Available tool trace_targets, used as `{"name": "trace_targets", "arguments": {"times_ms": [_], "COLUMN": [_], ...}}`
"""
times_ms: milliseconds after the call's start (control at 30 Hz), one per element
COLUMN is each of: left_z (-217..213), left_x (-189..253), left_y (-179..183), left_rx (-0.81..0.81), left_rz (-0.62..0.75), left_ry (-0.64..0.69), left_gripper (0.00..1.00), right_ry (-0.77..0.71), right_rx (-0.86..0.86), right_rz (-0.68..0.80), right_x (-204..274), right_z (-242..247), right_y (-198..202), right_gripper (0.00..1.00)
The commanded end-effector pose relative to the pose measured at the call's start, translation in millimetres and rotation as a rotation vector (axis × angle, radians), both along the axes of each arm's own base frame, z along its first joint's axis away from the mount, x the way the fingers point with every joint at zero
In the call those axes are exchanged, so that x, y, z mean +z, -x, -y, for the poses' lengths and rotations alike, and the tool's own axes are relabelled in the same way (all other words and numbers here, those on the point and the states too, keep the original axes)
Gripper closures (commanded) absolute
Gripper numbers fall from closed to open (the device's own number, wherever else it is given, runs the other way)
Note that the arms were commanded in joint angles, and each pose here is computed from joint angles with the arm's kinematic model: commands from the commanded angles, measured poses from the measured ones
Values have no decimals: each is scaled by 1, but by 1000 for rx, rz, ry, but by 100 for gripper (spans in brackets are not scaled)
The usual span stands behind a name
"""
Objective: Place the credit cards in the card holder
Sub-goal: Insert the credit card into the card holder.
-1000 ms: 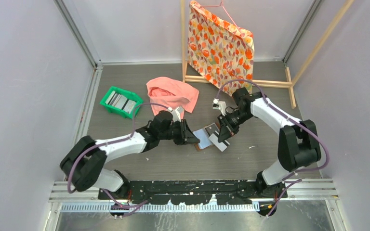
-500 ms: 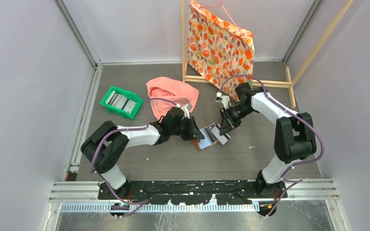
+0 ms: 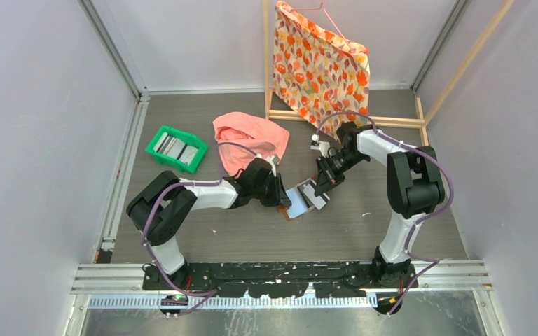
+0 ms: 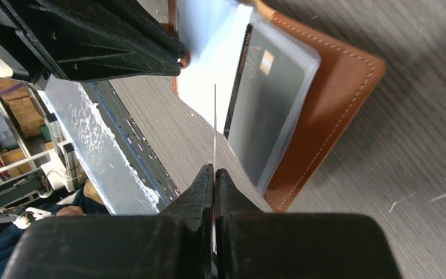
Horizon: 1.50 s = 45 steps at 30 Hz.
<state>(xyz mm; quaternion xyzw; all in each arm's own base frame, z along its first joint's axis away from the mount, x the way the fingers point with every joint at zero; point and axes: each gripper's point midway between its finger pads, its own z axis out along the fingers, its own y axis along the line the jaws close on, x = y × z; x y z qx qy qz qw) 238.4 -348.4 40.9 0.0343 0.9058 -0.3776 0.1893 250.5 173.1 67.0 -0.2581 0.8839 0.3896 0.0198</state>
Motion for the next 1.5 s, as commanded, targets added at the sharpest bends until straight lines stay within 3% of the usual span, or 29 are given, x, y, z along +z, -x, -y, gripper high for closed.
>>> {"name": "trace_targets", "arguments": {"times_ms": [0,167,967,1467], "left_z": [-2,-15,-12,-10], "left_x": [0,-13,-16,-15], "left_y": [-11,-8,-2,-1], "left_rx": [4,26,3,-4], "left_rz": [55,38,17,14], "left_ry": [-58,-116,-92,-81], "left_gripper": [85,87,89,90], "right_ry": [-57,-64,15,-55], "right_rx": [-11,-14,-3,51], "right_rz": [9,-20,-26,-80], "right_x": [8,0,-26,-21], "right_z": [-11,-14,-28,-40], "right_y": [-15,-17,-24,-13], "right_gripper": [99,99,98,98]}}
